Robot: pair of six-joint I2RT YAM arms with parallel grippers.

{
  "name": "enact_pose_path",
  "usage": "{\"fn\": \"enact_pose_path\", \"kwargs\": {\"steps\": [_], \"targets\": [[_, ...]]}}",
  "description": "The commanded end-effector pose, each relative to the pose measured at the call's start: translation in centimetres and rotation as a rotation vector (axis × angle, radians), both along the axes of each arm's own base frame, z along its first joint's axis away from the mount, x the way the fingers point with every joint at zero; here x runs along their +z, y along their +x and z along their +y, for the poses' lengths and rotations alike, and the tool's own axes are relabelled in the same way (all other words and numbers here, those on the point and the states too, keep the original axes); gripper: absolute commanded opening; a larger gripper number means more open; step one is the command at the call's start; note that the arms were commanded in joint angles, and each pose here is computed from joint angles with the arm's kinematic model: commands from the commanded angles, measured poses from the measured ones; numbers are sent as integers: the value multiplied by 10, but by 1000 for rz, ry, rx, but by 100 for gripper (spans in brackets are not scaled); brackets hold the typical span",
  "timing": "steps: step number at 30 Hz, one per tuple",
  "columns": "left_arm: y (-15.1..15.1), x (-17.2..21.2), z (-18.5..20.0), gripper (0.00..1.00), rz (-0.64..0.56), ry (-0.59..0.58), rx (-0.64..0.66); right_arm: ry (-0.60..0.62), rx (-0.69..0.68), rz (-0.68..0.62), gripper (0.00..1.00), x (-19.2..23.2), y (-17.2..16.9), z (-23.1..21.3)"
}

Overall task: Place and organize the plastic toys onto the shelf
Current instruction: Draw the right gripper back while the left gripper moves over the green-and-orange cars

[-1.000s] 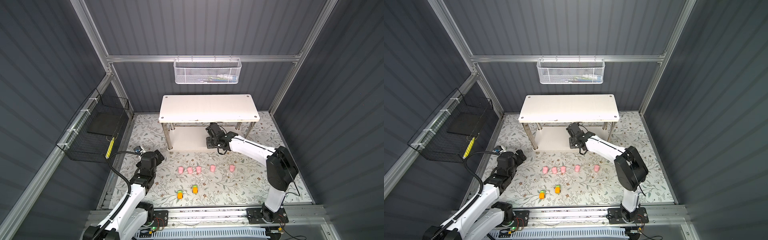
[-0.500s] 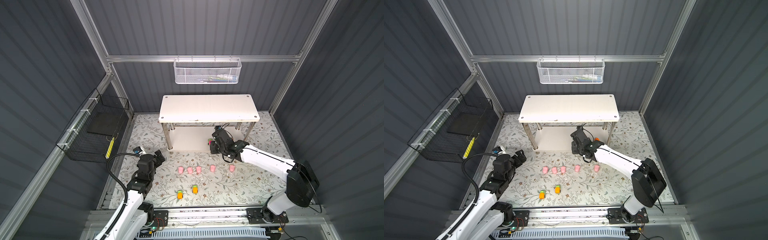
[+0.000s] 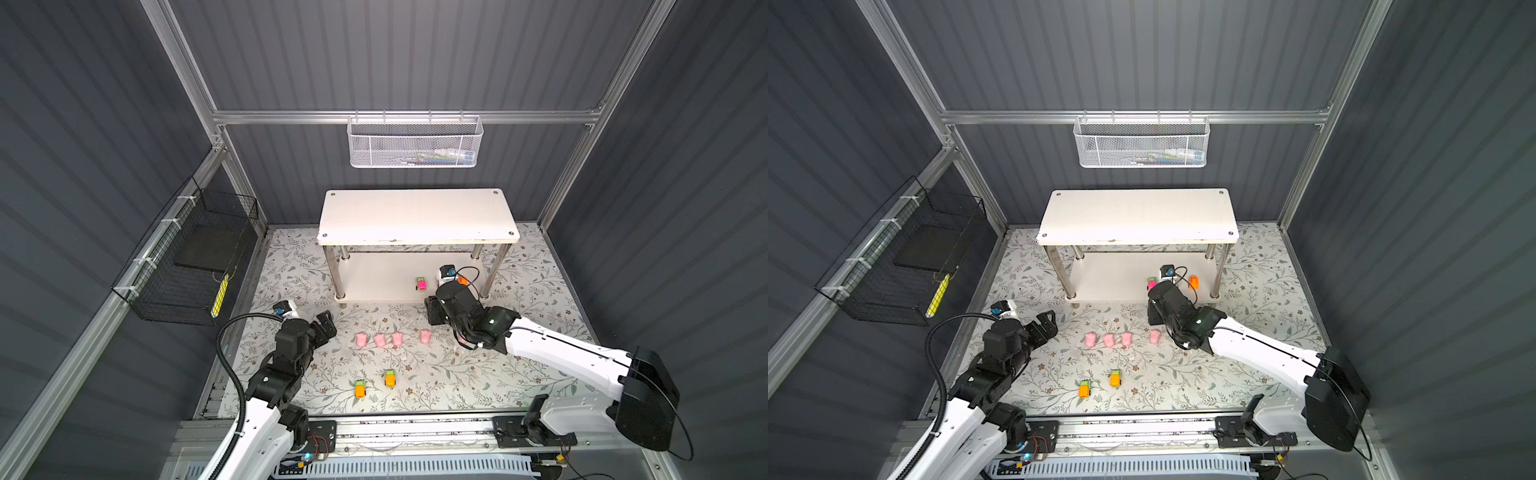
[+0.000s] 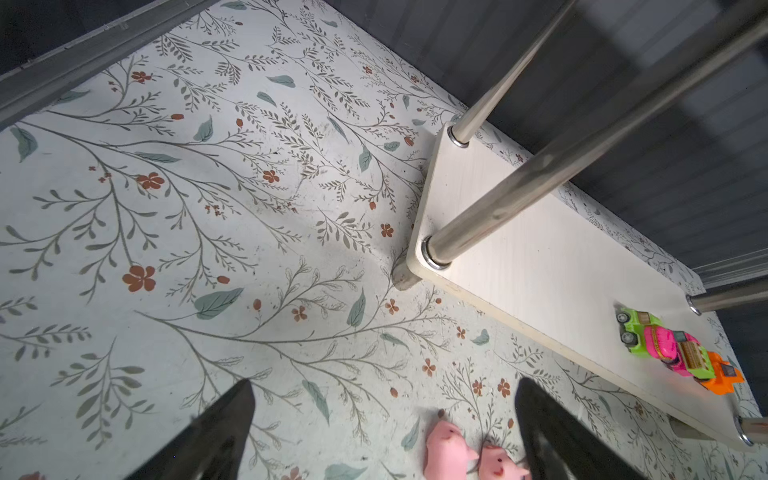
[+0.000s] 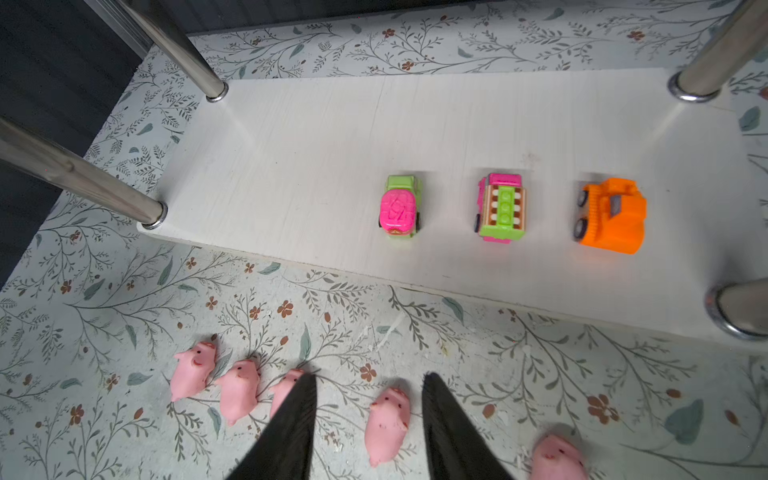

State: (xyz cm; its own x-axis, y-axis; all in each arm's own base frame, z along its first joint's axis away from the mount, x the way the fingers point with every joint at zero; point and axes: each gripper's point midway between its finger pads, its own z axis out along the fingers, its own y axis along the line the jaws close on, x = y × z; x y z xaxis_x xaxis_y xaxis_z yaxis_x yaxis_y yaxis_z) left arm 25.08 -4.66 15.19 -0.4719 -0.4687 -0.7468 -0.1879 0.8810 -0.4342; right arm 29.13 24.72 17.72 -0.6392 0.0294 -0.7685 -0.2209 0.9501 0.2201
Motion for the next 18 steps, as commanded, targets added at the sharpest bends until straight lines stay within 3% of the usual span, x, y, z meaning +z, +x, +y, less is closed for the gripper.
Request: {"fn": "enact_pose_path", "kwargs": {"steps": [1,12,18], "targets": [[-13,2,-6,98,48,-4,-53,21,-60,-58,45,10,1,-10],[-29,-23,-30,98,123,-72,-167,-6,-80,-47,47,1,-8,-23],[-36,-33,-51,98,173,-11,-264,-5,-87,-44,47,-2,-12,-28]]}}
